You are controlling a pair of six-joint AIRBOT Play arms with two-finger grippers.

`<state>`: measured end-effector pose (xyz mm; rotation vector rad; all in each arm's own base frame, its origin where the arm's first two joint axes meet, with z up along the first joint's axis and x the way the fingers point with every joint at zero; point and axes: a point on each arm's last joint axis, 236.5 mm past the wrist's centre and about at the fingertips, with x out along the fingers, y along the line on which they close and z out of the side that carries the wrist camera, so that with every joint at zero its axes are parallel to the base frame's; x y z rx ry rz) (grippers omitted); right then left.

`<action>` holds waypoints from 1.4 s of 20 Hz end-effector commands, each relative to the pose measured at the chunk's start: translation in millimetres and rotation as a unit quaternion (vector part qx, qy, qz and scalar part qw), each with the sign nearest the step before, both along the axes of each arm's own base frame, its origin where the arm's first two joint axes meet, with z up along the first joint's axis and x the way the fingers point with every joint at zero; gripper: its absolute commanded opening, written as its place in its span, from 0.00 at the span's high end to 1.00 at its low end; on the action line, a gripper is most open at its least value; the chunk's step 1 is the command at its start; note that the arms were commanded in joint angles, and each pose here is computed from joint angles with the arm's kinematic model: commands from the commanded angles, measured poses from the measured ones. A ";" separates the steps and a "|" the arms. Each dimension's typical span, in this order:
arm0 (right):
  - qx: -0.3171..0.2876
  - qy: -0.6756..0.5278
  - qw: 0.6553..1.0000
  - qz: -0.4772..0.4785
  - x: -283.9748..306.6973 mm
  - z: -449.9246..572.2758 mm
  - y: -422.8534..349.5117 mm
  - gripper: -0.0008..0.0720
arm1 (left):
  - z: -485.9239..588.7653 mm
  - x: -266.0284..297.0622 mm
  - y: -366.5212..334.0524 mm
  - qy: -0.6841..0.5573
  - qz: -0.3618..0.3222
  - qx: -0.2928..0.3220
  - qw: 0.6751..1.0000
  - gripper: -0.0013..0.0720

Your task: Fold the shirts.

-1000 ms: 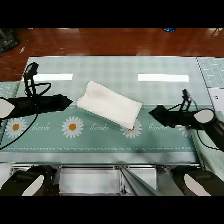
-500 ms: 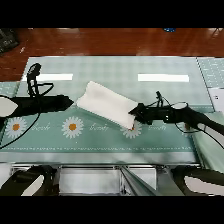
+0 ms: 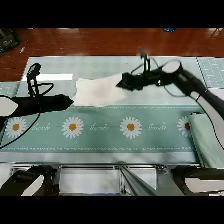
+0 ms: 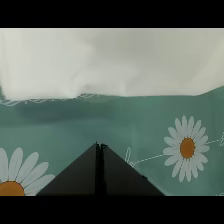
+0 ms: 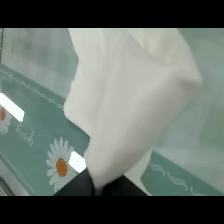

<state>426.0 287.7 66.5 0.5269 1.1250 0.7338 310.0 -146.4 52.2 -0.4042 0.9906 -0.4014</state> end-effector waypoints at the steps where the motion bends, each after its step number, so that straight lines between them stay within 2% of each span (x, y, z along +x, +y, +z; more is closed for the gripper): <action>1: -0.096 -0.105 0.989 -0.047 47.1 88.9 -47.1 0.96 | 1.6 3.7 0.8 -0.007 0.005 0.000 1.000 0.96; 5: -0.091 -0.127 0.982 -0.110 53.4 170.0 -116.3 0.96 | -1.2 -2.1 -0.8 0.004 -0.003 0.000 1.000 0.96; 10: -0.109 -0.088 0.963 -0.230 19.6 208.3 -234.5 0.96 | -1.7 -3.0 -0.9 0.006 -0.004 0.000 1.000 0.96; 15: -0.156 0.018 0.921 -0.355 -62.2 200.3 -346.0 0.96 | 5.1 4.9 -2.8 -0.009 0.008 -0.014 1.000 0.96; 20: -0.205 0.114 0.865 -0.443 -158.5 168.5 -405.7 0.96 | 10.7 14.4 -0.3 -0.028 0.022 -0.017 0.999 0.96; 23: -0.227 0.171 0.806 -0.520 -226.6 137.3 -438.3 0.96 | 12.8 18.0 0.9 -0.036 0.027 -0.017 0.999 0.96; 27: -0.308 0.293 0.668 -0.610 -351.0 93.1 -475.2 0.96 | 12.9 18.7 1.1 -0.037 0.028 -0.017 0.999 0.96; 28: -0.308 0.319 0.645 -0.622 -370.4 81.7 -472.5 0.96 | 12.5 20.5 1.4 -0.038 0.030 -0.018 0.999 0.96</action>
